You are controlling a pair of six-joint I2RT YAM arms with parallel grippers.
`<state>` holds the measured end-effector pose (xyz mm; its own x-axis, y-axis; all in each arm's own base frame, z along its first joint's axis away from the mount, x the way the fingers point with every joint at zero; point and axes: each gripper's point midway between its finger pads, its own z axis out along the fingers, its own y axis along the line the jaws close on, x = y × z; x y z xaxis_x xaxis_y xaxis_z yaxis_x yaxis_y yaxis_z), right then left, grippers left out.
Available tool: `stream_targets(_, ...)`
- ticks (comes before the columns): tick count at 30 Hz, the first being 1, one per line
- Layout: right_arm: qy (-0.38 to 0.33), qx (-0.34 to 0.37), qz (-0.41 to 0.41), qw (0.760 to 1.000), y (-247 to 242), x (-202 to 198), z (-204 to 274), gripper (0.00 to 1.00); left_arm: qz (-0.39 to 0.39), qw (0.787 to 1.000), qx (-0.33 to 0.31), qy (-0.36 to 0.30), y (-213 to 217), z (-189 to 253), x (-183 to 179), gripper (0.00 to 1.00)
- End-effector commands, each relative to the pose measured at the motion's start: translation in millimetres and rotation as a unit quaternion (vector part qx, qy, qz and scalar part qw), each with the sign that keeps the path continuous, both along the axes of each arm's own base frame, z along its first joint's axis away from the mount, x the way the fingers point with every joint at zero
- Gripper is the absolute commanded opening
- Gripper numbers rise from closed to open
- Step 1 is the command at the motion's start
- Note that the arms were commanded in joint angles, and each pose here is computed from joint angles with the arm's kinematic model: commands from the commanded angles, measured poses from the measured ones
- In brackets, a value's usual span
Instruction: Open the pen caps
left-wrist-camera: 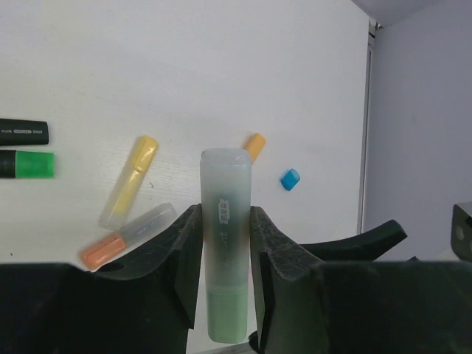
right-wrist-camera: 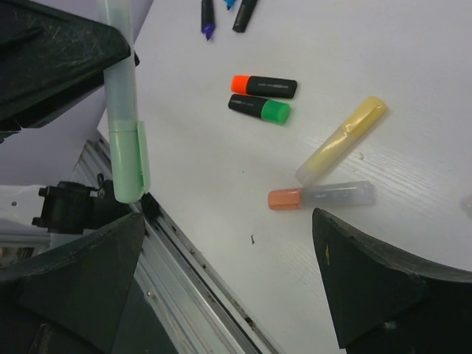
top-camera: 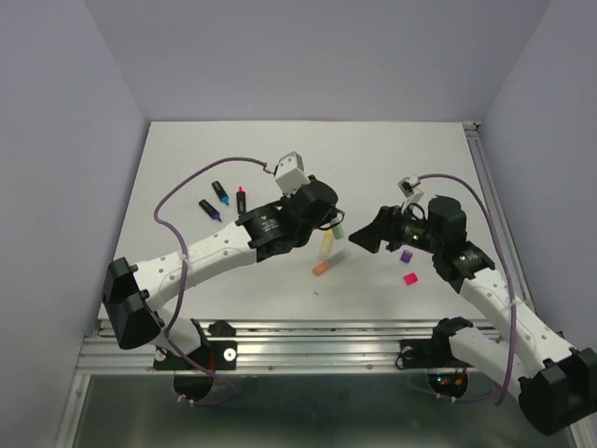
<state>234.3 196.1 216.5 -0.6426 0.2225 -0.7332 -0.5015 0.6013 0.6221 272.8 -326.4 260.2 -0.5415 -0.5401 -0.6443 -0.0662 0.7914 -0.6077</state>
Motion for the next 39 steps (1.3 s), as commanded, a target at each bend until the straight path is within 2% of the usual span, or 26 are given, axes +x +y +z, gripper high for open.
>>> stream_targets(1,-0.056,0.034,0.037,0.997,33,10,37,1.0,0.043,0.999,-0.031,-0.01,2,10,8,0.0)
stream_targets(12,-0.068,0.062,0.073,0.993,63,9,50,0.99,0.054,0.998,-0.032,-0.001,-3,5,11,0.0)
stream_targets(24,-0.044,0.06,0.098,0.992,76,11,44,0.77,0.076,0.997,-0.023,0.012,-4,0,17,0.0)
stream_targets(27,-0.04,0.06,0.104,0.992,79,9,43,0.65,0.075,0.997,-0.024,0.011,-6,-1,18,0.0)
stream_targets(34,-0.024,0.059,0.12,0.991,81,3,39,0.24,0.083,0.996,-0.022,0.017,-3,-7,24,0.0)
stream_targets(39,-0.005,0.049,0.129,0.99,80,-2,32,0.09,0.091,0.995,-0.025,0.015,5,-6,41,0.0)
